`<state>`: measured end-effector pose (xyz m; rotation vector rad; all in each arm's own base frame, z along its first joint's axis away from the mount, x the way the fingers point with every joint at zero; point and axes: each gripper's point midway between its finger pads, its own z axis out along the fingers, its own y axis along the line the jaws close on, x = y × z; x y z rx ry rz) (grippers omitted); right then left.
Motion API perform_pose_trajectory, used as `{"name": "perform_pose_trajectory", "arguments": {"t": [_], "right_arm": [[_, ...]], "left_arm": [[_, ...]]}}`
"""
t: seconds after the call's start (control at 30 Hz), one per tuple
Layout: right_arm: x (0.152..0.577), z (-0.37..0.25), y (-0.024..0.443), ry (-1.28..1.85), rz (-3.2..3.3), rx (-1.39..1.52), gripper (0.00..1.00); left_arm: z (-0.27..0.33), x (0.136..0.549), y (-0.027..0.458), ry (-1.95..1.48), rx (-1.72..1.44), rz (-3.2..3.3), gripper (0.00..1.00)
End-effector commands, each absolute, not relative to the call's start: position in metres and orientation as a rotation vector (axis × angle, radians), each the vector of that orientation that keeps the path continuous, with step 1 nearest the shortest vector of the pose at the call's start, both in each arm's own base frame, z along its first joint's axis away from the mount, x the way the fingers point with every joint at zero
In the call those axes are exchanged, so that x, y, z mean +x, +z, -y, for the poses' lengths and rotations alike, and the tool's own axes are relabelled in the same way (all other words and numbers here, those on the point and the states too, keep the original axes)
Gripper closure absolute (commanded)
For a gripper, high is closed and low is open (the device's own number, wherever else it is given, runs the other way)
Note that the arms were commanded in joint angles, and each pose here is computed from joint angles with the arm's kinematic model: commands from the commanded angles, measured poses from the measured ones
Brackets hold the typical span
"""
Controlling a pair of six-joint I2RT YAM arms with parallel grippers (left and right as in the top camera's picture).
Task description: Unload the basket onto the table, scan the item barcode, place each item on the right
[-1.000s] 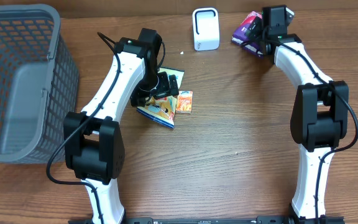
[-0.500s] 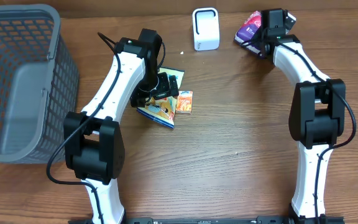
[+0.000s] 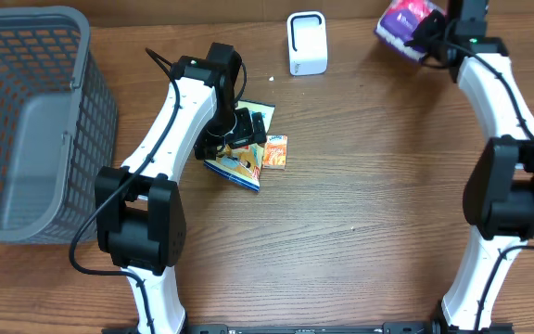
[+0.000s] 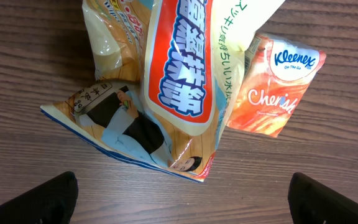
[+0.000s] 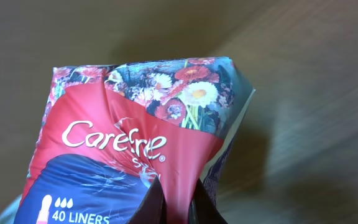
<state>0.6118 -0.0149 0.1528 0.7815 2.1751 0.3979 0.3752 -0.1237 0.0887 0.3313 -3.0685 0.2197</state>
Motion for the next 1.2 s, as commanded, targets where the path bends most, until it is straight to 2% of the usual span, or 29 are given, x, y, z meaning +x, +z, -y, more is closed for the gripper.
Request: {"name": "perform_pose_trajectory", "arguments": {"t": [0.0,0.13,0.43,0.63,0.9,1.17], "right_arm": [[0.606,-0.038,0.215,0.725,-2.136,0.572,0.96],[0.596,-0.094,0.227,0.936,-2.163,0.383,0.96],[0.589,-0.165,0.177,0.666,-2.264,0.306,0.96],[0.601,-0.192,0.183,0.573,-2.168,0.201,0.96],[0.609,-0.189,0.185,0.491,-2.124,0.202,0.96],[0.614,-0.192,0.163,0.486,-2.145,0.192,0.96]], "left_arm": [[0.127,0.377,0.091,0.242,0.341,3.069,0.0],[0.128,0.379,0.091,0.249,0.342,3.077,0.0],[0.132,0.38,0.092,0.285,0.34,3.076,0.0],[0.132,0.38,0.092,0.284,0.339,3.074,0.0],[0.132,0.379,0.092,0.283,0.339,3.072,0.0],[0.132,0.379,0.092,0.281,0.339,3.071,0.0]]}}
